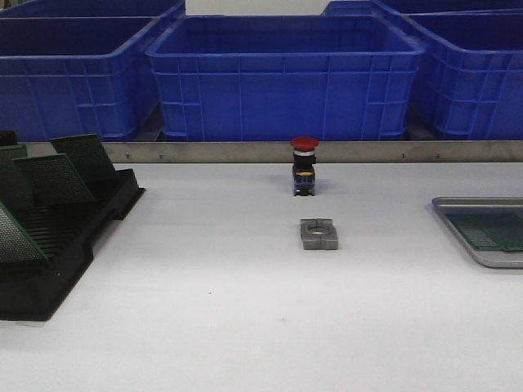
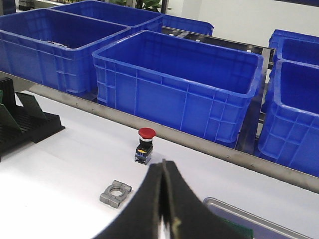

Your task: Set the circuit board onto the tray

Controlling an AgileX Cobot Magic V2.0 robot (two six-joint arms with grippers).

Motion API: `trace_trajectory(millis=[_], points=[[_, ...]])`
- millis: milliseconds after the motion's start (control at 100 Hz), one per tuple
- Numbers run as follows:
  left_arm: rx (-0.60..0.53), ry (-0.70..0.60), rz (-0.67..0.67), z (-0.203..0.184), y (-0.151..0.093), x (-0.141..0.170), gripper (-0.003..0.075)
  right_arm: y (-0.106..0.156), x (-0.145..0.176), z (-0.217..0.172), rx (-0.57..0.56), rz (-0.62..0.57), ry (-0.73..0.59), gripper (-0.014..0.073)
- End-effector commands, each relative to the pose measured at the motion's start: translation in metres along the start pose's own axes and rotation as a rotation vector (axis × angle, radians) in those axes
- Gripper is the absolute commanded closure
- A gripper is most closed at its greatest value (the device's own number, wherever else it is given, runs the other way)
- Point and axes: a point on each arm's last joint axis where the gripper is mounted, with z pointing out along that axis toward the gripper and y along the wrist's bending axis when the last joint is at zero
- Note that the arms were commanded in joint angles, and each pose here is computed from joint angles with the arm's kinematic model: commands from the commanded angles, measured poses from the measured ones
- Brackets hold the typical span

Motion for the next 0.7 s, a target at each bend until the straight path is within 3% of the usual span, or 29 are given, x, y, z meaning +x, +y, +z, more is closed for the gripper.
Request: trace_trajectory(millis=[0, 430, 690], points=[[0.004, -0.061, -0.001, 0.001, 0.0, 0.007, 0.0741, -0.003, -0.01, 0.0, 0.025, 0.006, -0.032, 0.0655], [0.004, -0.061, -0.001, 0.001, 0.0, 0.007, 0.0741, -0.004, -0.01, 0.0, 0.029, 0.006, -0.033, 0.0655], [0.004, -0.061, -0.001, 0.001, 0.0, 0.007, 0.0741, -0.025, -0.016, -0.004, 0.276, 0.023, -0.109, 0.0655]])
